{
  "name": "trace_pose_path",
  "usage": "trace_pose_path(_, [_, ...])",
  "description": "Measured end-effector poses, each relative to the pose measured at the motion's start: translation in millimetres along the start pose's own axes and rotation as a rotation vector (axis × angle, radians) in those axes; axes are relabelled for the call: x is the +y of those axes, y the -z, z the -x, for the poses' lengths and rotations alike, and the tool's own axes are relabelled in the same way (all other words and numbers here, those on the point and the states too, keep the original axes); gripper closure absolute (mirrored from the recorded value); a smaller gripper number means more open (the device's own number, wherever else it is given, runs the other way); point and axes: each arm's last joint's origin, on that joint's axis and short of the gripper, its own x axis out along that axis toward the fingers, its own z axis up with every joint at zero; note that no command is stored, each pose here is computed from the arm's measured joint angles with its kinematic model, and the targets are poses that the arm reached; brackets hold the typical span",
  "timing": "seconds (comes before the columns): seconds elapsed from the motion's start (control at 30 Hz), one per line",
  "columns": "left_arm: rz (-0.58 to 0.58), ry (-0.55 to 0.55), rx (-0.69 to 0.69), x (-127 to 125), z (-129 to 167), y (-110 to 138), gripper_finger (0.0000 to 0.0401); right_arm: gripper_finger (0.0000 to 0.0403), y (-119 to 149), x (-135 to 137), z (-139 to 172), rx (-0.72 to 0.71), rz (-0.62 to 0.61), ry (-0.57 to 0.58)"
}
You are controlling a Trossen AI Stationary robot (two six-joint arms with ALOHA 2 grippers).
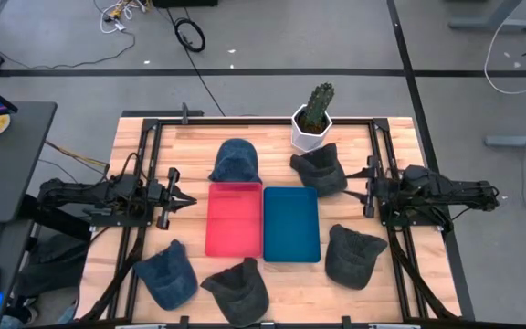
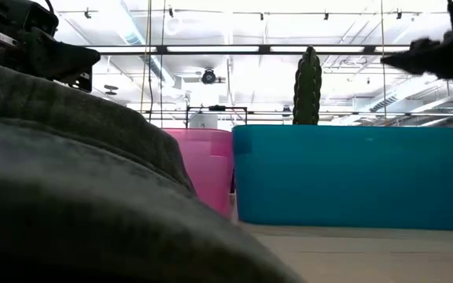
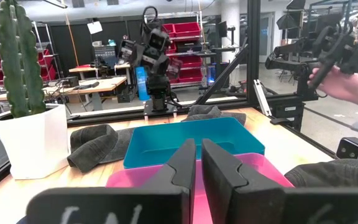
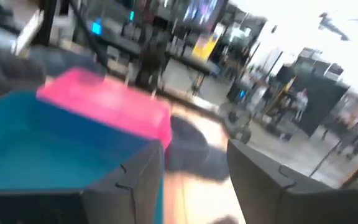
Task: Pick & Place hat
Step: Put the bottom right gray cap into the blue bin
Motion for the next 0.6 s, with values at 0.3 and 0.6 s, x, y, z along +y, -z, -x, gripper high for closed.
trace_pose_path(0.3, [0.0, 0.0, -0.001, 0, 0, 0, 0.0371, 0.0215, -33, -15, 7, -0.378, -0.121, 0.106])
trace_pose_path(0.6, [0.0, 0.0, -0.001, 0, 0, 0, 0.0371, 0.0215, -78, -39, 45, -0.926, -0.173, 0.289])
